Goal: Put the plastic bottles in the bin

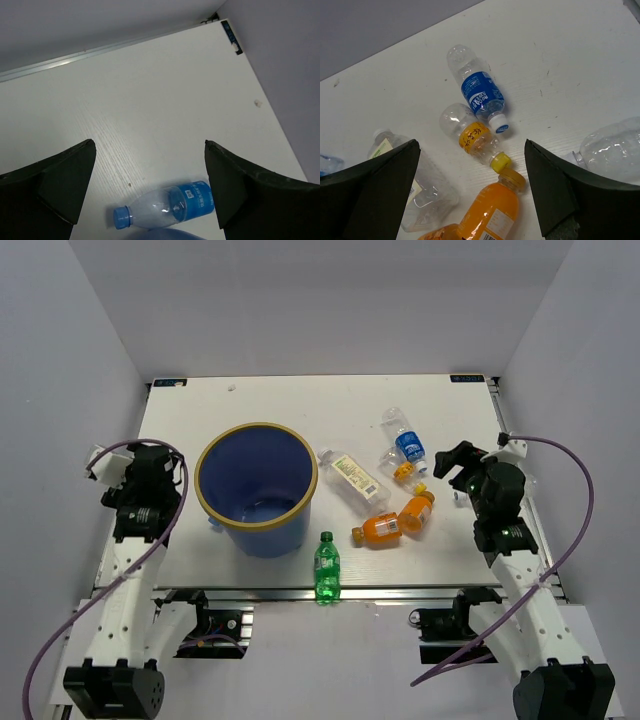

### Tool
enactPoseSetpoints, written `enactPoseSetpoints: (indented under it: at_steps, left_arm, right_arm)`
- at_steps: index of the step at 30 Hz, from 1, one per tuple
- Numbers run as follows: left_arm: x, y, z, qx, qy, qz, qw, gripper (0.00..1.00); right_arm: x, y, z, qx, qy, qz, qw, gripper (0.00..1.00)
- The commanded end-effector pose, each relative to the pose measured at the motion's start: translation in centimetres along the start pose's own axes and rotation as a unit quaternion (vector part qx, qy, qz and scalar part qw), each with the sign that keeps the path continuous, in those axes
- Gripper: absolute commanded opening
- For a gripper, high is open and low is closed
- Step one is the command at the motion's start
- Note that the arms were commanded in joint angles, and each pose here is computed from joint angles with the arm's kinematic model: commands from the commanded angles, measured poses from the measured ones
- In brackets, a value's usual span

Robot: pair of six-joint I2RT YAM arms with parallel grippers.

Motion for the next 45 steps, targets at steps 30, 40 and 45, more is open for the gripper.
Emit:
enactPoseSetpoints:
  at_steps: [30, 40, 45]
  left_arm:
    - [-7.5, 2.7, -11.4, -0.016, 0.128, -0.107, 0.986, 0.98]
    - [-8.2, 3.4, -11.5, -0.015, 0.14, -0.111, 0.984, 0.98]
    - [-8.4, 3.3, -11.5, -0.021, 0.148, -0.11, 0.983, 0.98]
  right_arm:
    - [-1.2, -10.9, -10.0, -0.39, 0.183, -0.055, 0.901, 0.89]
    - [-7.8, -13.0, -12.9, -0.428, 0.285, -0.109, 0.85, 0.89]
    - [-8.9, -13.0, -13.2, -0.416, 0.276, -0.119, 0.858, 0.83]
Point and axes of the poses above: each gripper's point midway between its finger pads, its own z axis back along the fingers, its own y axis along the line the jaws close on, x = y × z, the point moved 10 cm from there along z, back along the fingers, and after that the axes turned 11 degrees about z, right-handed, at the moved point
